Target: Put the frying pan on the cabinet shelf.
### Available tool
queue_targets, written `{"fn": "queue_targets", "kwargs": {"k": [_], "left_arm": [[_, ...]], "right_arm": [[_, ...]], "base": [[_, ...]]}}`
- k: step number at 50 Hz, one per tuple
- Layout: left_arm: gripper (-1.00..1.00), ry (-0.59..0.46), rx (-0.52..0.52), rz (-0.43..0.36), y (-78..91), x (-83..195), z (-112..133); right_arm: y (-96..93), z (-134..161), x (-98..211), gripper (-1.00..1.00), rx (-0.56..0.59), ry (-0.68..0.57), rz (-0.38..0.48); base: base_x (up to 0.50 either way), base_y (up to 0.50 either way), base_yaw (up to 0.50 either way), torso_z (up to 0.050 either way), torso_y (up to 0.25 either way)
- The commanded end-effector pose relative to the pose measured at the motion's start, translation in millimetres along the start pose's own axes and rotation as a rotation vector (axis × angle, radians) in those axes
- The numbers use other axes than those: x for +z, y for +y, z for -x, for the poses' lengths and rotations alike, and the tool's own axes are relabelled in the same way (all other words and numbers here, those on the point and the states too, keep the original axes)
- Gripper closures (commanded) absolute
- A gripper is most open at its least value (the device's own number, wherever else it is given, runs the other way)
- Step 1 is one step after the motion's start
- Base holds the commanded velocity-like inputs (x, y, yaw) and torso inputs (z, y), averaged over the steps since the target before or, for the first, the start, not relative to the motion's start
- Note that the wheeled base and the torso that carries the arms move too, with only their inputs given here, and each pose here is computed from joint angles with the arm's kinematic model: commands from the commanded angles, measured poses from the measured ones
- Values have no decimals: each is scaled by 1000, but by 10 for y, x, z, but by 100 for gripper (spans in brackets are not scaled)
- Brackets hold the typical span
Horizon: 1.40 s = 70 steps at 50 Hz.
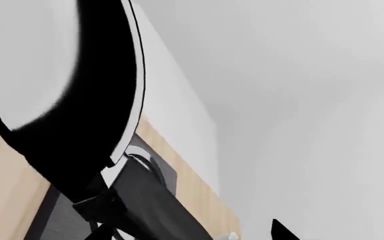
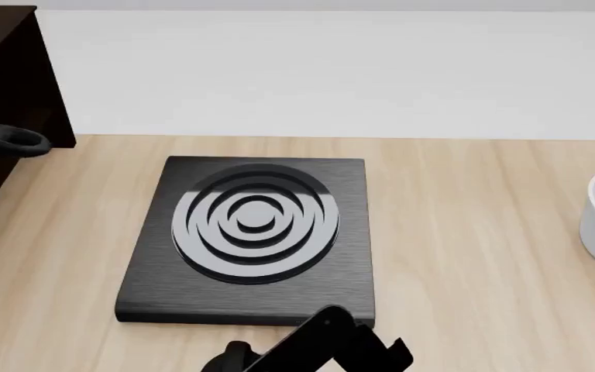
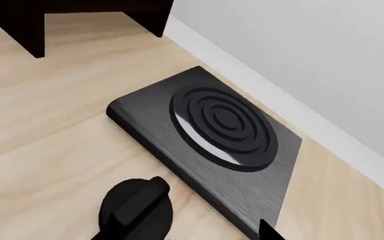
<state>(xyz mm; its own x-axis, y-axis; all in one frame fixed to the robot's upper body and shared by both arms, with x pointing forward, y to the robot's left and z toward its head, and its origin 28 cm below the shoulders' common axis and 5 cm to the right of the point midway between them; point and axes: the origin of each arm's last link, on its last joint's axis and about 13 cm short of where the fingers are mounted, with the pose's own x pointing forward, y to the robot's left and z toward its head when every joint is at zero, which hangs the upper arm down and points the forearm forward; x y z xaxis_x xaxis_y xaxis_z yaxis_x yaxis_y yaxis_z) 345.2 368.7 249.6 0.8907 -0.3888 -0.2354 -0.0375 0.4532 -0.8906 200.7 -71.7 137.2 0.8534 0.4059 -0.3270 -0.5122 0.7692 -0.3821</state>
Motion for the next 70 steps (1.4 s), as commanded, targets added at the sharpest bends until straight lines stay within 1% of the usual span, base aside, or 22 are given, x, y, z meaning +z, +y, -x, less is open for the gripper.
{"fn": "queue_targets", "kwargs": {"k": [1,2,21,28,34,37,40,43,44,45,46,47,49,50,52,53,54,55,58,61,65,70], "left_arm": [[-100,-7,-47,-26,163,-9,183],[-100,3,-52,-54,160,-29,214],[-100,44,-98,-122,128,-336,587],[-100,35,-107,-138,133,-469,720],[-100,11,-98,-182,142,-579,830],[-100,8,-70,-251,171,-663,898],[-100,8,-59,-288,166,-723,929],[-100,15,-28,-377,136,-817,969],[-100,13,-8,-410,132,-845,979],[-100,-6,69,-516,161,-866,974],[-100,-26,138,-571,200,-879,960],[-100,-43,137,-579,201,-886,953],[-100,-73,95,-545,168,-908,950],[-100,-85,119,-597,167,-927,945],[-100,-81,86,-626,137,-973,941],[-100,-74,34,-688,102,-1010,943],[-100,-73,20,-783,92,-1036,940],[-100,-81,35,-834,92,-1066,938],[-100,-124,-2,-906,82,-1144,928],[-100,-154,-9,-942,116,-1214,927],[-100,-170,-57,-900,191,-1312,957],[-100,-197,-45,-950,251,-1415,990]], "right_arm": [[6,-7,-17,-100,0,3,-12],[5,-3,-6,-100,0,3,-11],[-6,13,-8,-100,-6,3,-23],[-14,28,-23,-100,-15,1,-32],[-29,41,-24,-100,-25,-3,-43],[-43,49,-24,-100,-35,-9,-55],[-58,61,-17,-100,-46,-14,-64],[-76,74,-5,-100,-58,-25,-80],[-83,81,-2,-100,-64,-29,-90],[-88,86,-3,-100,-66,-33,-100],[-91,89,-7,-100,-66,-37,-115],[-93,91,-12,-100,-65,-37,-121],[-98,95,-21,-100,-65,-41,-143],[-103,103,-20,-100,-70,-44,-156],[-107,113,-25,-100,-70,-50,-169],[-111,118,-31,-100,-76,-55,-177],[-115,121,-39,-100,-79,-59,-187],[-117,128,-43,-100,-80,-62,-195],[-130,142,-59,-100,-81,-72,-239],[-153,172,-57,-100,-81,-76,-275],[-183,201,-81,-100,-84,-79,-349],[-211,225,-104,-100,-93,-88,-398]], "base": [[0,0,0,0,0],[0,0,0,0,0],[0,0,0,0,0],[0,0,0,0,0],[0,0,0,0,0],[0,0,0,0,0],[0,0,0,0,0],[0,0,0,0,0],[0,0,0,0,0],[0,0,0,0,0],[0,0,0,0,0],[0,0,0,0,0],[0,0,0,0,0],[0,0,0,0,0],[0,0,0,0,0],[0,0,0,0,0],[0,0,0,0,0],[0,0,0,0,0],[0,0,0,0,0],[0,0,0,0,0],[0,0,0,0,0],[0,0,0,0,0]]}}
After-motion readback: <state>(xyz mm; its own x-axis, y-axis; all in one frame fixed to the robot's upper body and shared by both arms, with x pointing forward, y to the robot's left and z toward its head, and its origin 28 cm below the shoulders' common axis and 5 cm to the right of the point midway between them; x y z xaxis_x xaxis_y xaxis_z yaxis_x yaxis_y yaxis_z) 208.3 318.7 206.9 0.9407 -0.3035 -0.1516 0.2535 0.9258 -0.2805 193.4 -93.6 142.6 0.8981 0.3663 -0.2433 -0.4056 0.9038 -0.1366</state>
